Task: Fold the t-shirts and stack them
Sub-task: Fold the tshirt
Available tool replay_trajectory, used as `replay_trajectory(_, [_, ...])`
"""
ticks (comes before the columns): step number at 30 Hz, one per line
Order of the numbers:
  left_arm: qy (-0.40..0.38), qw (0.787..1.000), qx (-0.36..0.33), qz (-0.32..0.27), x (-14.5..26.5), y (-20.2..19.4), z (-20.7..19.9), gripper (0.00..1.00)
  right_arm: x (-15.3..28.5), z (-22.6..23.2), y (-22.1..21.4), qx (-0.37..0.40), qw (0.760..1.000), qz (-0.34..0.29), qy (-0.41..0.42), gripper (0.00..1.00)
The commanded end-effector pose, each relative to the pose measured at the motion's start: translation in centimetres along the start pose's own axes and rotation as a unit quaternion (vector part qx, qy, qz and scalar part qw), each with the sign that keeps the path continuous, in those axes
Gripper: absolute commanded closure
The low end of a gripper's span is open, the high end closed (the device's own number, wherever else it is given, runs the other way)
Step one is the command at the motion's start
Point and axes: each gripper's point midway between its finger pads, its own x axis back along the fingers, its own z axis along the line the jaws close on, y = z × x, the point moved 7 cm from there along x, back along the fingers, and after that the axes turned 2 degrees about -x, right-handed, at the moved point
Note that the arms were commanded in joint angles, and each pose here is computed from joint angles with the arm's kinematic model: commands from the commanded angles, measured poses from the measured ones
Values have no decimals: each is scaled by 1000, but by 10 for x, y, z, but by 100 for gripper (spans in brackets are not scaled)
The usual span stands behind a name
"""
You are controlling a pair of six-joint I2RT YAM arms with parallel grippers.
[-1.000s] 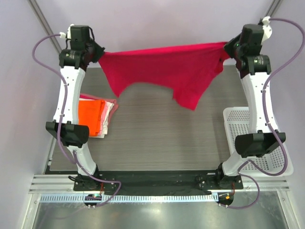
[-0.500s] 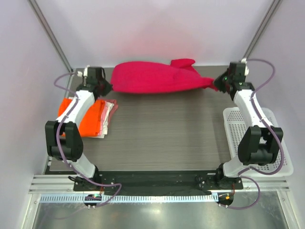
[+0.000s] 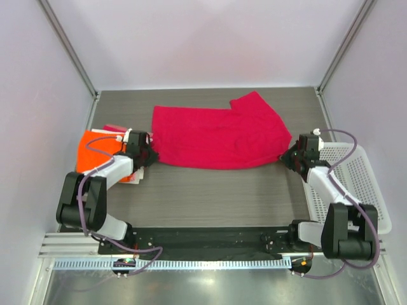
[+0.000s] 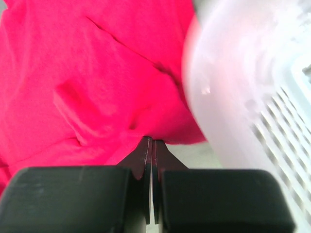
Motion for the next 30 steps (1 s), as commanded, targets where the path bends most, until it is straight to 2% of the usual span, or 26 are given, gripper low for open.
replay_trajectory(1, [-28,999,12,-38,13,4,-2,100,11,-8,4,5,998,-59,8,99])
replay_trajectory(7, [-13,997,13,-72,41,-11,20,99,33,-30,-13,-14,996,-85,-5,99])
replay_trajectory(13, [-10,997,15,-76,58,-26,39,98,51,-50,-27,-24,995,-94,-32,97])
replay_trajectory(17, [-21,997,12,-69,66,-38,49,88,63,-53,-30,-21,994,-100,-26,88])
replay_trajectory(19, [-28,998,12,-56,71,-42,51,77,70,-51,-31,-17,995,-101,-12,70])
replay_trajectory(20, [-41,997,13,-60,78,-41,48,58,76,-49,-30,-15,994,-110,2,61])
replay_trajectory(21, [-47,997,14,-60,82,-40,46,50,79,-47,-29,-11,994,-112,11,49])
replay_trajectory(23, [-61,996,7,-62,97,-35,40,39,89,-40,-22,2,992,-123,25,43])
replay_trajectory(24, [-68,996,0,-63,103,-33,38,27,93,-35,-19,11,992,-124,33,42])
replay_trajectory(25, [-85,994,-13,-67,114,-26,29,26,101,-25,-10,18,990,-133,46,41])
replay_trajectory(26, [-98,992,-21,-72,121,-21,23,16,103,-17,-6,29,989,-129,62,41])
replay_trajectory(27, [-108,990,-31,-80,128,-16,18,1,104,-12,-2,46,989,-125,66,41])
replay_trajectory(30, [-130,984,-60,-105,150,7,-4,1,100,14,18,82,988,-100,79,41])
